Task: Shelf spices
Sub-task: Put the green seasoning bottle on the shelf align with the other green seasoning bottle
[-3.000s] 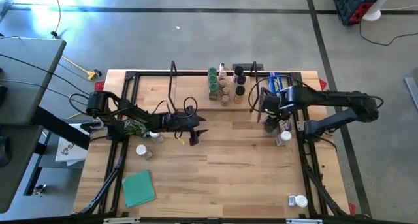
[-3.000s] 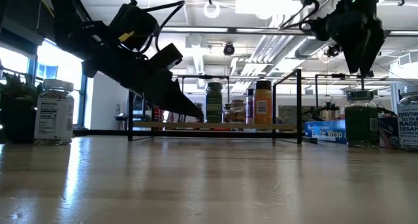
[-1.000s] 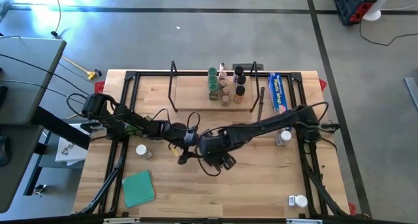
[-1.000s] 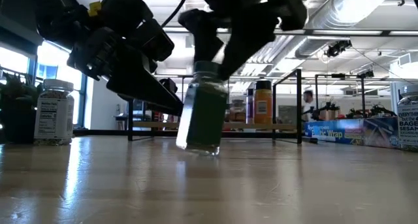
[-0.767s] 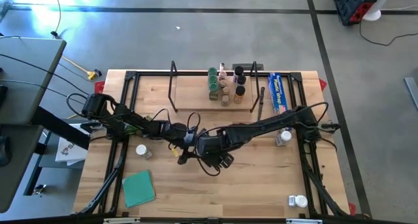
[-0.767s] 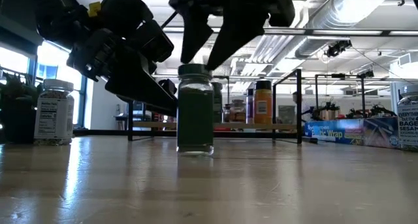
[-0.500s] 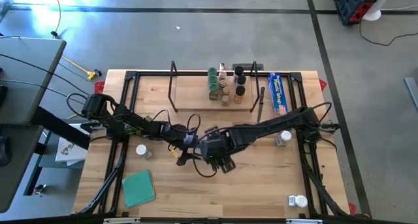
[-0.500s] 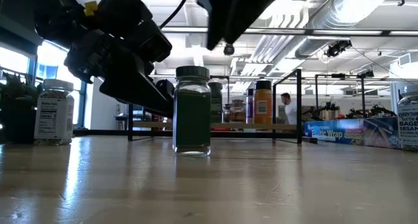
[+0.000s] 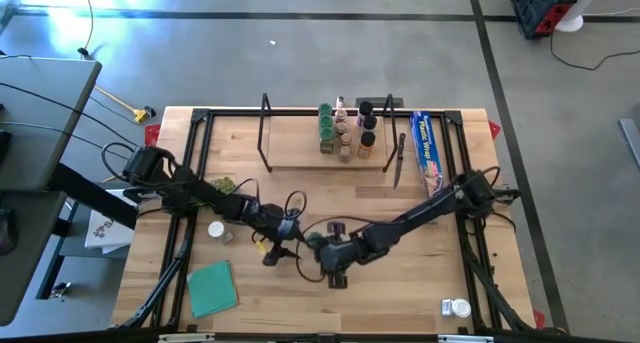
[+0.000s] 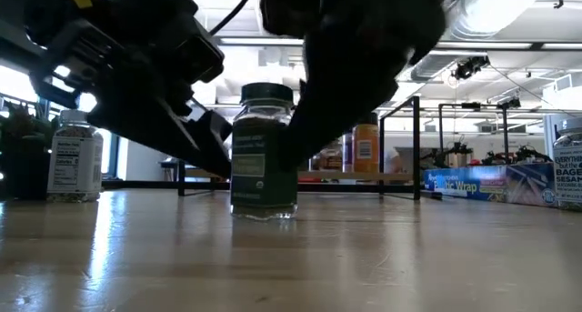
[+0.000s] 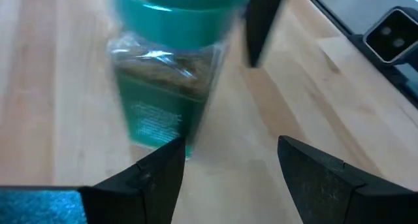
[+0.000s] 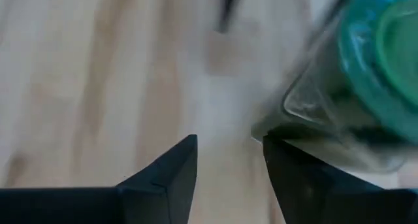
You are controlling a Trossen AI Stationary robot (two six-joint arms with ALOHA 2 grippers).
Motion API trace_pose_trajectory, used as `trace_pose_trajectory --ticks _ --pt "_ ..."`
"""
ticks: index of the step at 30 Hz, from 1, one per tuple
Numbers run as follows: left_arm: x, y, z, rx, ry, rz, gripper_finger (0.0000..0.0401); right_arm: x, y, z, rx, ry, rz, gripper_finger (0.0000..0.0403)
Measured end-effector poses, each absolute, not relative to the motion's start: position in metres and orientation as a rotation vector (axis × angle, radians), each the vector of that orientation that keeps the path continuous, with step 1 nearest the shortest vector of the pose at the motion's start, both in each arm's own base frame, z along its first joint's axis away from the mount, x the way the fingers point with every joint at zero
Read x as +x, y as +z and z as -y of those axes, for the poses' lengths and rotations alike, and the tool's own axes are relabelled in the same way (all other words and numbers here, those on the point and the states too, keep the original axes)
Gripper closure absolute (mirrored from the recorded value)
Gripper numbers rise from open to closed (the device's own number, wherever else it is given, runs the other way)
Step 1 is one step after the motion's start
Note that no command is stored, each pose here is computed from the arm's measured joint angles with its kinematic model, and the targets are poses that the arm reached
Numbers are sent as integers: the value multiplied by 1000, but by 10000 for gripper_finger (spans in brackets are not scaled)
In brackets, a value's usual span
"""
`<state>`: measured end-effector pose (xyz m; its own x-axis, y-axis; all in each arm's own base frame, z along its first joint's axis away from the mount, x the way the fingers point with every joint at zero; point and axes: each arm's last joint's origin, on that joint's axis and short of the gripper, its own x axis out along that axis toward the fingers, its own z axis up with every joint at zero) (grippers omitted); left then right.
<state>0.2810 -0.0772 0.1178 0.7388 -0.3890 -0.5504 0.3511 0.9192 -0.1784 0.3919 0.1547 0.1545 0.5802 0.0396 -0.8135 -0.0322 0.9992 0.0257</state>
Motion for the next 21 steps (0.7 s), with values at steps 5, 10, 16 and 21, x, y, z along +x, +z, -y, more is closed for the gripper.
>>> trace_pose_trajectory --ticks 5,10,16,21 --pt "278 117 88 -68 -381 -626 162 396 149 -129 -30 -29 -972 241" --pt "277 117 89 -36 -301 -623 162 399 150 -115 -24 -6 -1018 242" --pt "277 114 85 6 -253 -642 162 394 168 -122 -81 42 -1169 242" --pt "279 113 74 51 -226 -651 162 386 180 -123 -225 -27 -1223 242"
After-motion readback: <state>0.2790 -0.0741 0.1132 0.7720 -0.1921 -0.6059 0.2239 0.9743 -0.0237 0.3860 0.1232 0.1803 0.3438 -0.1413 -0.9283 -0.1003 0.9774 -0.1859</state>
